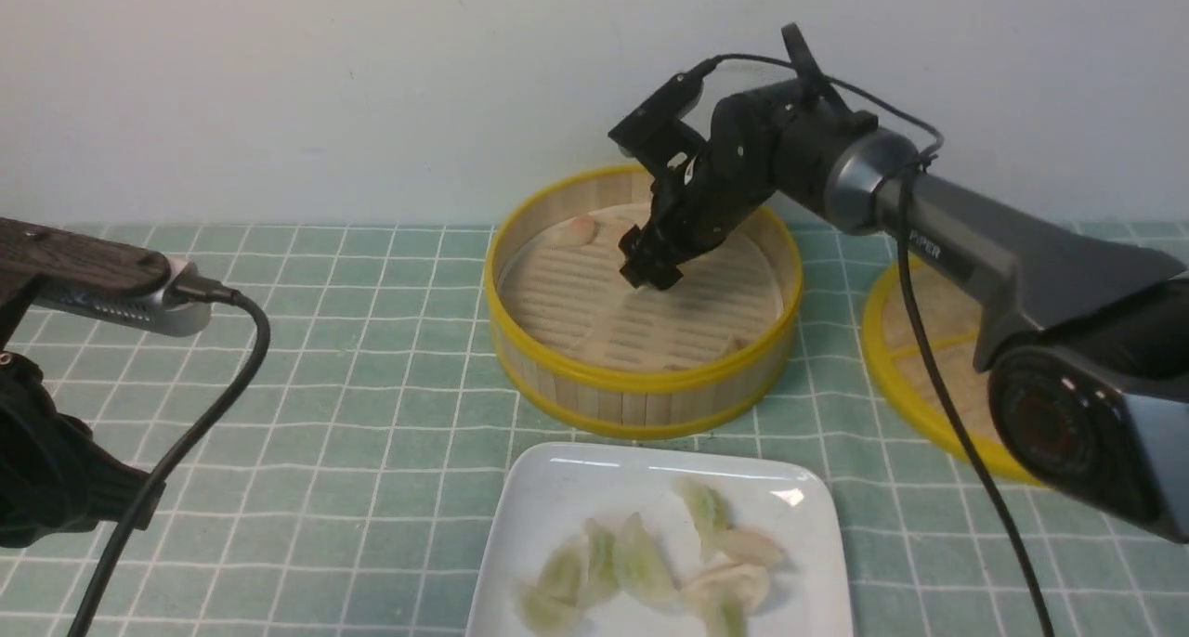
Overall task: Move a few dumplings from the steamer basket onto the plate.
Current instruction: Use the right arm to grab a dumpling from inside the steamer, then use the right arm to put the dumpling into the plate
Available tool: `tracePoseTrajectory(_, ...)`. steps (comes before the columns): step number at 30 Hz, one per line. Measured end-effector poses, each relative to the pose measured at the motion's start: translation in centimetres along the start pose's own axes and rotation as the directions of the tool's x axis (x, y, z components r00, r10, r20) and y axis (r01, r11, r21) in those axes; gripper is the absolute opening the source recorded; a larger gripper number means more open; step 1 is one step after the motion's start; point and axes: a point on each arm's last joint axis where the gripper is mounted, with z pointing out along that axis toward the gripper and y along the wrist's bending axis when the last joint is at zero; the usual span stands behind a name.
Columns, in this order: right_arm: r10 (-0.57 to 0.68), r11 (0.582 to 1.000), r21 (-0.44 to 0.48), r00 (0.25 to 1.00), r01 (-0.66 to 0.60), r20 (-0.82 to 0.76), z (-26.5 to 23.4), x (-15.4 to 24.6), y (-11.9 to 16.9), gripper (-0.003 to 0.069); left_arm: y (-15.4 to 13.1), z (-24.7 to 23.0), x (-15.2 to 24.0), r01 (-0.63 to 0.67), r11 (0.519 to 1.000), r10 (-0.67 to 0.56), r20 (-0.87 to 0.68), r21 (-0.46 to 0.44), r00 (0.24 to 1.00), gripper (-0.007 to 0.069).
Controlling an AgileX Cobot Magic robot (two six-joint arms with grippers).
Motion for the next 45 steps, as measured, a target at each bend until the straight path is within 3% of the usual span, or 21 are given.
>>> tracePoseTrajectory(4,0.058,0.998,0.002,0.998,-0.058,-0.013,0.1,0.1,0.1,0.0418,0.0,0.0,0.0,0.000,1.000,0.000,0.000,-0.001,1.000,-0.0006)
tracePoseTrajectory(7,0.075,0.997,0.008,0.997,-0.075,-0.021,0.0,0.0,0.5,0.0241,0.0,-0.1,0.0,0.000,1.000,0.000,0.002,-0.001,1.000,-0.0006)
tracePoseTrajectory(9,0.075,0.997,0.016,0.997,-0.075,-0.027,-0.3,-0.2,0.3,0.0206,0.0,-0.1,0.1,0.000,1.000,0.000,-0.002,-0.001,1.000,-0.0006)
tracePoseTrajectory(15,0.094,0.996,0.008,0.980,-0.094,-0.176,-3.2,-0.3,-0.4,0.0208,0.0,-0.1,0.1,0.000,1.000,0.000,-0.004,-0.001,1.000,-0.0006)
tracePoseTrajectory(22,0.160,0.984,-0.064,0.985,-0.165,-0.067,-11.5,-3.7,-0.6,0.0208,0.0,-0.1,0.1,0.000,1.000,0.000,-0.005,0.000,1.000,-0.0006)
tracePoseTrajectory(28,0.222,0.966,-0.112,0.968,-0.234,-0.114,-16.4,-2.2,0.5,0.0208,0.0,-0.1,0.3,0.000,1.000,0.000,-0.025,0.002,1.000,-0.0006)
tracePoseTrajectory(31,0.249,0.942,-0.179,0.949,-0.284,-0.195,-18.8,0.6,2.3,0.0208,0.0,-0.1,0.3,0.000,1.000,0.000,-0.025,0.002,1.000,-0.0006)
tracePoseTrajectory(34,0.268,0.892,-0.280,0.914,-0.355,-0.305,-21.0,5.0,5.1,0.0208,-0.1,-0.1,0.2,0.004,1.000,-0.004,-0.014,0.009,1.000,-0.0006)
tracePoseTrajectory(37,0.268,0.861,-0.317,0.885,-0.397,-0.381,-21.1,8.8,7.7,0.0208,-0.2,-0.1,0.0,0.011,1.000,-0.011,0.008,0.022,1.000,-0.0006)
tracePoseTrajectory(41,0.239,0.861,-0.319,0.869,-0.396,-0.433,-19.4,12.2,10.9,0.0208,-0.3,-0.1,-0.1,0.017,0.999,-0.018,0.015,0.034,1.000,-0.0006)
tracePoseTrajectory(42,0.205,0.867,-0.325,0.866,-0.377,-0.456,-18.3,13.5,12.8,0.0208,-0.3,-0.1,-0.1,0.019,0.999,-0.020,0.017,0.038,1.000,-0.0006)
tracePoseTrajectory(45,0.163,0.877,-0.339,0.875,-0.340,-0.455,-17.5,13.9,14.6,0.0208,-0.4,-0.1,-0.1,0.020,0.999,-0.021,0.018,0.040,1.000,-0.0006)
